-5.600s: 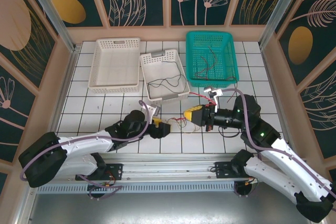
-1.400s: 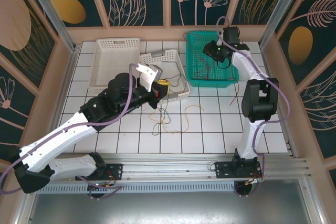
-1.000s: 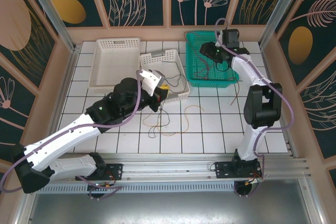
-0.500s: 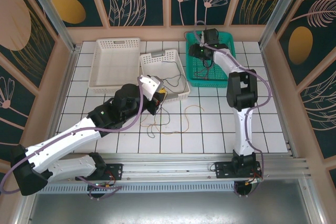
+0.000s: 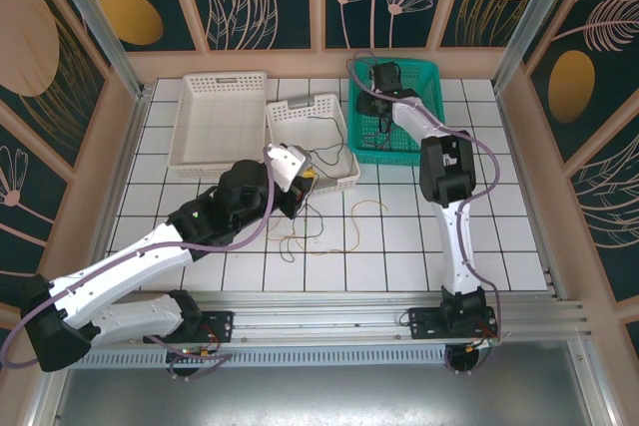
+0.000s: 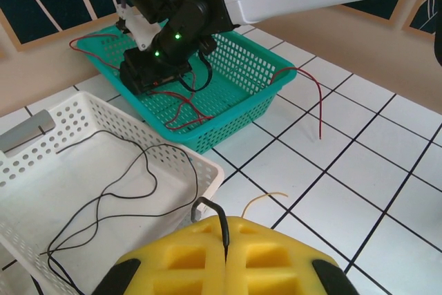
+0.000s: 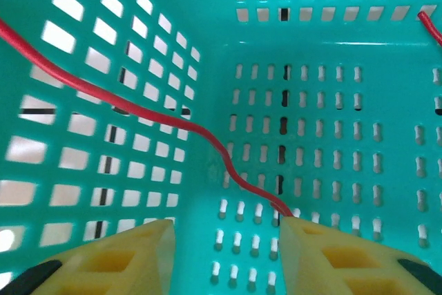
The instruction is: Untangle the cables
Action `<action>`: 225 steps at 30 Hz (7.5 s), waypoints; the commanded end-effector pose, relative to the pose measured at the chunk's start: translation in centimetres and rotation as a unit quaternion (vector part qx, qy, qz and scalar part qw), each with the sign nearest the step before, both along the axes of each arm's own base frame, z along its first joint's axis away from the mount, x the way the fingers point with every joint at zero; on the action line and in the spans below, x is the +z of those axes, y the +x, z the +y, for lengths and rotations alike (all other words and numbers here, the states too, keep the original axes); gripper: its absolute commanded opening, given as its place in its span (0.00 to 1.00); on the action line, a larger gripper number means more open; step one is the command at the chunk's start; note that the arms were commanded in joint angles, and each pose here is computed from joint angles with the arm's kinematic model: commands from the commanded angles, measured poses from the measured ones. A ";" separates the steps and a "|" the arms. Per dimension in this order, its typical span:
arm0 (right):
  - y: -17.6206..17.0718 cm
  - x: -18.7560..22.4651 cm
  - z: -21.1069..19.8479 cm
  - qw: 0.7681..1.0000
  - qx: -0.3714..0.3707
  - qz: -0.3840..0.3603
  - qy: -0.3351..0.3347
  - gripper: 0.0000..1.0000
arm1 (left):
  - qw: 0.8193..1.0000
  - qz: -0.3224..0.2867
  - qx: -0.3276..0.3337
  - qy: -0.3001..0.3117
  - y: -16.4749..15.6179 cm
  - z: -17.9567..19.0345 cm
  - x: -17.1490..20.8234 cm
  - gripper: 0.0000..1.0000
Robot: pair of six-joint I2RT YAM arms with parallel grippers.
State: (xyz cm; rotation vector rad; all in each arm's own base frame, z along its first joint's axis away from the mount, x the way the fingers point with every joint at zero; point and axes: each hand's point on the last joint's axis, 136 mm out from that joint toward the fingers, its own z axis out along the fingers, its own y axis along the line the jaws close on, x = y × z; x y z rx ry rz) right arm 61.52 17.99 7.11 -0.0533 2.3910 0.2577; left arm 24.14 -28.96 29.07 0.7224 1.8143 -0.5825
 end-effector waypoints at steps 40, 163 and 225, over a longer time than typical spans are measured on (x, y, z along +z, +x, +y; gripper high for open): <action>0.4 4.5 -0.6 0.989 0.071 -0.073 0.107 0.47 | 1.000 0.002 -0.010 0.007 0.6 -0.3 -0.8 0.00; -3.5 8.4 -7.7 0.989 -0.106 0.007 0.103 0.48 | 0.998 0.032 -0.034 0.031 0.6 -1.4 -2.6 0.00; -25.6 2.1 -22.9 0.926 -0.358 -0.075 0.092 0.46 | 0.998 0.036 -0.042 0.027 0.1 -1.4 -2.4 0.00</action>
